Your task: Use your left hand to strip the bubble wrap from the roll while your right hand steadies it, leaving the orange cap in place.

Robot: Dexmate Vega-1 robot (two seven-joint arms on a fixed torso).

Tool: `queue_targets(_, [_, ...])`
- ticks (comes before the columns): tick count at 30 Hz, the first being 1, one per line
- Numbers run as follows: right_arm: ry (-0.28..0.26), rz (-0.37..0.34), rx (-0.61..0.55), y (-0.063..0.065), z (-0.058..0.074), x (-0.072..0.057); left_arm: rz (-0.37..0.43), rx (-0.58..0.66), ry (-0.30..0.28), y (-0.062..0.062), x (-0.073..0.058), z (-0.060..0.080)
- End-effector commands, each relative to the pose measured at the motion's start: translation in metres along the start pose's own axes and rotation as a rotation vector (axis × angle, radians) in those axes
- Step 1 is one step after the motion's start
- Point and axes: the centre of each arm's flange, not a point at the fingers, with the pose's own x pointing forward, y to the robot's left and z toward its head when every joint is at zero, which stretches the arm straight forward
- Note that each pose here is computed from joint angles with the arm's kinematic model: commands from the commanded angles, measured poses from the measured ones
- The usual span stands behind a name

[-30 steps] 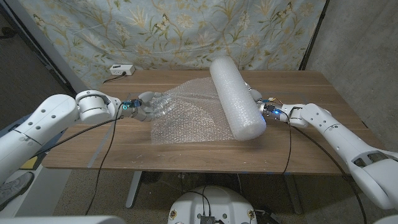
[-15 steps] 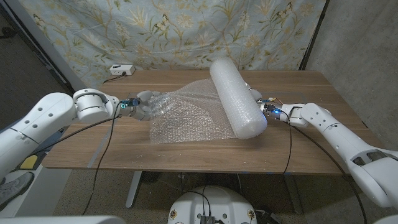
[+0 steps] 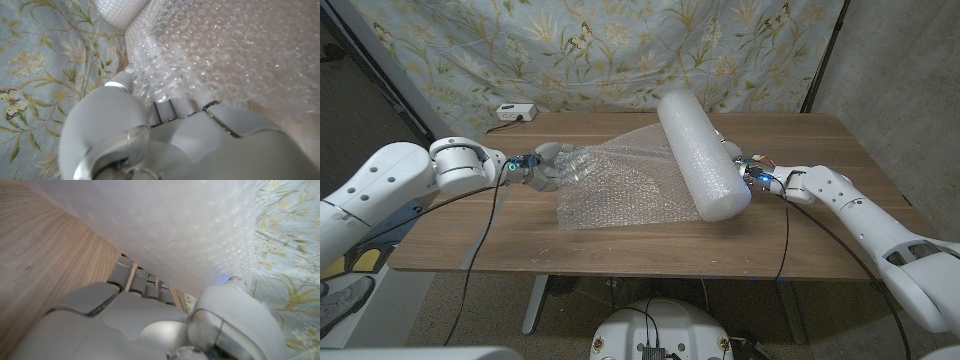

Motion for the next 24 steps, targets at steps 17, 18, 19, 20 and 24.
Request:
queue_targets(17, [-0.012, 0.002, -0.017, 0.001, 0.003, 0.0, 0.047, 0.046, -0.011, 0.008, -0.024, 0.011])
queue_targets(18, [-0.012, 0.004, -0.017, 0.001, 0.003, 0.0, 0.048, 0.046, -0.013, 0.008, -0.024, 0.011])
queue_targets(19, [-0.013, 0.005, -0.017, 0.001, 0.003, 0.001, 0.045, 0.047, -0.014, 0.008, -0.025, 0.011])
queue_targets(20, [-0.013, 0.006, -0.019, 0.001, 0.003, 0.001, 0.043, 0.051, -0.013, 0.008, -0.025, 0.012])
queue_targets(24, [-0.02, 0.011, -0.024, 0.002, 0.003, 0.001, 0.043, 0.065, -0.015, 0.007, -0.028, 0.015])
